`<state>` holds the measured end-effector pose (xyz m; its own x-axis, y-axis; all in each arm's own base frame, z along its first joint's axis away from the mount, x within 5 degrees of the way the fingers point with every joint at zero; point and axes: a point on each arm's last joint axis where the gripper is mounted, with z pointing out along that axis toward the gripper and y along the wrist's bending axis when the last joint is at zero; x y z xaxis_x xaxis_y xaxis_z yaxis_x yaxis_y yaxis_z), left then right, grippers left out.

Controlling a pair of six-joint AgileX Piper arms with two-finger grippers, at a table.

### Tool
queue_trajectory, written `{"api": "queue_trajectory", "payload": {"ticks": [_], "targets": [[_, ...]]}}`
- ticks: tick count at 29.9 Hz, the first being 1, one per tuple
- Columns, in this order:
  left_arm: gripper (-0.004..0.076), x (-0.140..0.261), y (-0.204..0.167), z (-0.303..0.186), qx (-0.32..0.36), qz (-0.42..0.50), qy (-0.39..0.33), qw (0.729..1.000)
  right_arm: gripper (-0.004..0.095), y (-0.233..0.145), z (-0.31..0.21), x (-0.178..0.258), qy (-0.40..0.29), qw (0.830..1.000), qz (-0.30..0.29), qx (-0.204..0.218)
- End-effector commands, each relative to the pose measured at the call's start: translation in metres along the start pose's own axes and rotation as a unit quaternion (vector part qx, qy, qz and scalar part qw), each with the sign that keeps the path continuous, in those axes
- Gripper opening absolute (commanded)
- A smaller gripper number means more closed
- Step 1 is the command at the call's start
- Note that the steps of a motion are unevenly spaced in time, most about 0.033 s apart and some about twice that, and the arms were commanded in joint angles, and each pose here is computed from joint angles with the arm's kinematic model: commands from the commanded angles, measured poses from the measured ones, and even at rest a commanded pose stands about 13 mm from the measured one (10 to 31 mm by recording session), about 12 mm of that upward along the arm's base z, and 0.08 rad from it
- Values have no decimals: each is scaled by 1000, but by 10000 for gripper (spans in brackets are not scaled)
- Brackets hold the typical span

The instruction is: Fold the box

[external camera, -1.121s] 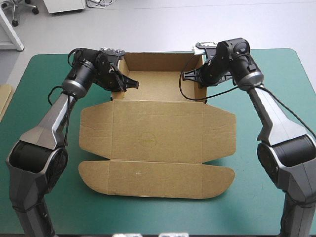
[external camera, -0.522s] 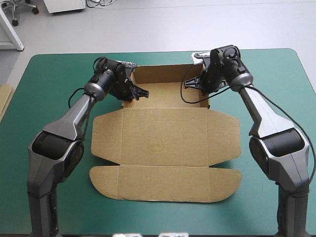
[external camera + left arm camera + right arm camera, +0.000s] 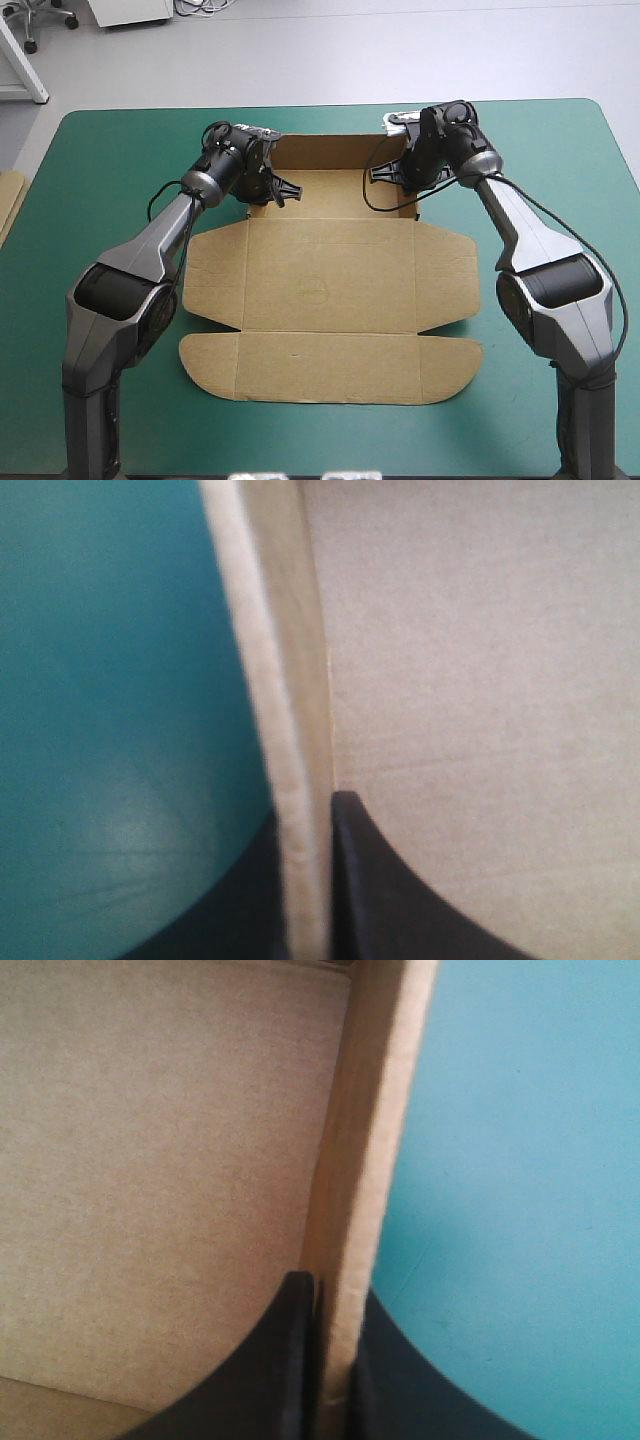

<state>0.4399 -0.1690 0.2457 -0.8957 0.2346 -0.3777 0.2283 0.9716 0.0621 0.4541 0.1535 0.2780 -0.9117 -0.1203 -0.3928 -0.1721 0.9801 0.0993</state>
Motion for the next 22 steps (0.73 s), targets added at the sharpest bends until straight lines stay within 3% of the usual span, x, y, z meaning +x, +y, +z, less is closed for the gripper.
{"api": "queue_trajectory", "payload": {"ticks": [1,10,15,19,22], "targets": [[-10,-6,8,-9,-40,41,-30,998,2,-1,-29,-10,-59,997,-40,9],[-10,-2,7,-2,-39,38,-19,998,10,1,-27,-9,-52,998,-37,-1],[4,-4,6,-9,-27,38,-25,999,177,0,-27,-6,-36,999,-34,-3],[143,-6,7,-21,-26,44,-38,998,377,2,-34,-9,-40,999,-25,-22],[295,-6,6,-27,-18,39,-44,998,444,4,-43,-12,-52,998,-24,-30]]}}
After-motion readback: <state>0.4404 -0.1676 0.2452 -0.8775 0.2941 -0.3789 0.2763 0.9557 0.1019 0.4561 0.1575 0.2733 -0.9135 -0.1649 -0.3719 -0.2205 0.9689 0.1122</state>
